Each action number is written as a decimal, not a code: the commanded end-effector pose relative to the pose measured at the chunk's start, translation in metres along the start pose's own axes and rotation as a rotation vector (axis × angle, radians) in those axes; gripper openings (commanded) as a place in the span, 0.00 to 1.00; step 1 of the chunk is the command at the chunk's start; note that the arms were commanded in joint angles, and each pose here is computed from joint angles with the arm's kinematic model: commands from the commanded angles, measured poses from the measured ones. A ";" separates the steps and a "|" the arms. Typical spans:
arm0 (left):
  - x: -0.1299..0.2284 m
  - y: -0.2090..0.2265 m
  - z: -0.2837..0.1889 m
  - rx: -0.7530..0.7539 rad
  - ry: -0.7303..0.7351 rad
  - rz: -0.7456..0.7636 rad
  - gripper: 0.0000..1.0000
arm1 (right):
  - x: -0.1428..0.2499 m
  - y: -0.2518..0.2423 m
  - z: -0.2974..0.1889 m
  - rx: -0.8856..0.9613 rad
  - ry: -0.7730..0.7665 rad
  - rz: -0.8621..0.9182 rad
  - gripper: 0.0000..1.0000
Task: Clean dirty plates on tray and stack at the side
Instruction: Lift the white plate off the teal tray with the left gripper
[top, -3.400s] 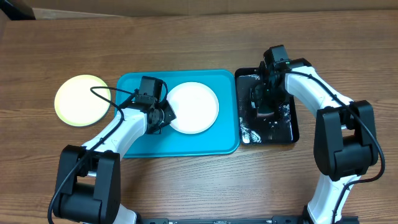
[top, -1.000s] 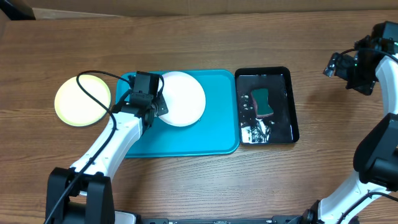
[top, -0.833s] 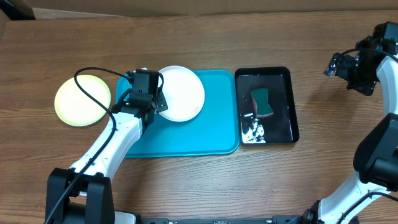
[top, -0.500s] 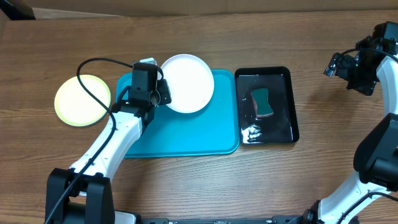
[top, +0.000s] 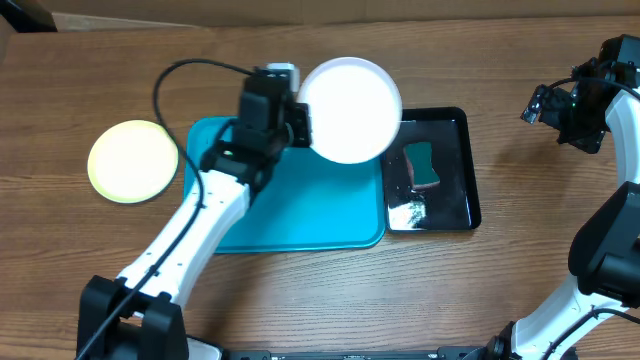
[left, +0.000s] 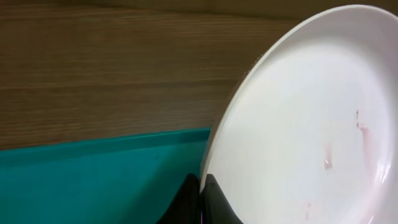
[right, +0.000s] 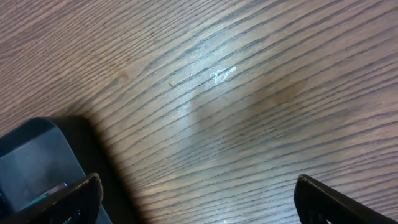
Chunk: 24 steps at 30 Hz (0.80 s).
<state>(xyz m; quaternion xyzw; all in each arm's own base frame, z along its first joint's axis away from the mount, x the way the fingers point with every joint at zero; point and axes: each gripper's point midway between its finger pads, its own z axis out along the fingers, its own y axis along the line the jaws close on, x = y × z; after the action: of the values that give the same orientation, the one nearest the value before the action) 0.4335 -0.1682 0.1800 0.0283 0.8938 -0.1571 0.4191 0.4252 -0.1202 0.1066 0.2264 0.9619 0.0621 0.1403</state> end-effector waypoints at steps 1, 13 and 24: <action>-0.017 -0.029 -0.012 -0.016 -0.081 0.070 0.04 | -0.011 0.004 -0.019 -0.012 -0.057 0.000 1.00; -0.012 -0.109 -0.047 -0.246 -0.279 0.460 0.04 | -0.011 0.004 -0.019 -0.012 -0.057 0.000 1.00; -0.007 -0.163 -0.085 -0.342 -0.392 0.771 0.04 | -0.011 0.004 -0.019 -0.012 -0.057 0.000 1.00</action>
<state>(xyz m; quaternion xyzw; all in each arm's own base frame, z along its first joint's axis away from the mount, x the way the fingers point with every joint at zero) 0.3496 -0.3057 0.2457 0.2552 0.7653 0.0896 0.5841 0.4252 -0.1202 0.1066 0.2264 0.9619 0.0621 0.1403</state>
